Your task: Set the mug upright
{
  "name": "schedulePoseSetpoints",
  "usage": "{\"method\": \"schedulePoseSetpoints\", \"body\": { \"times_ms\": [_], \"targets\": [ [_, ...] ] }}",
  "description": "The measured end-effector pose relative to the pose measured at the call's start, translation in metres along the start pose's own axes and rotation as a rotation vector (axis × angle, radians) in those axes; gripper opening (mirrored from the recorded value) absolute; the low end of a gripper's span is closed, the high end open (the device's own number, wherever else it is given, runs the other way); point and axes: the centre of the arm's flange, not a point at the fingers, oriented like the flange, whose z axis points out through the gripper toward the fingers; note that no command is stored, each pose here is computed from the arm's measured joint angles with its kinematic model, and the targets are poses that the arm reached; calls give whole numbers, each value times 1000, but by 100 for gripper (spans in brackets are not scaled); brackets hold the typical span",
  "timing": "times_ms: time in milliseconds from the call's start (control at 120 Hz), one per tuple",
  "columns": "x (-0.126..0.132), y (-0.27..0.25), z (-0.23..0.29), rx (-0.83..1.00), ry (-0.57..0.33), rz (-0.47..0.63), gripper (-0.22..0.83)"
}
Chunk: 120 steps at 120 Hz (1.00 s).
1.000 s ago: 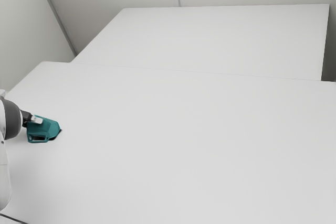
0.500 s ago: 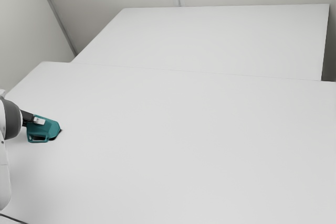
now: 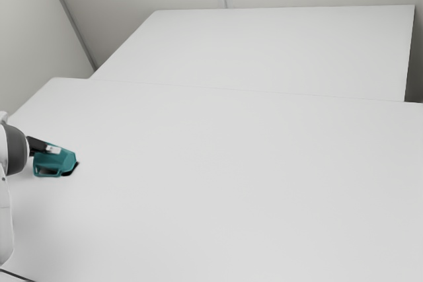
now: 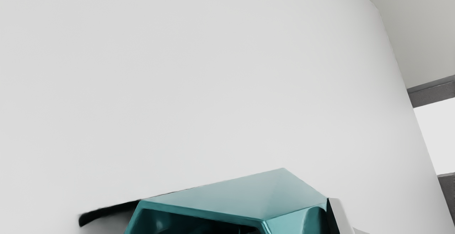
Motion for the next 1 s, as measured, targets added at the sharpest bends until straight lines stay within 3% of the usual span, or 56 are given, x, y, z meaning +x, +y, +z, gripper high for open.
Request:
{"method": "schedulePoseSetpoints", "body": {
  "times_ms": [333,400,492,575,700,875,1000],
  "targets": [
    [45,47,10,-49,21,105,-15],
    [64,67,20,-57,8,146,-15],
    [110,121,47,-65,-32,250,-15],
    [147,192,82,-49,-122,354,-15],
    [160,277,148,50,-328,456,-16],
    [139,326,235,300,-653,590,-15],
    [125,333,269,478,-764,675,-15]
  ]
}}
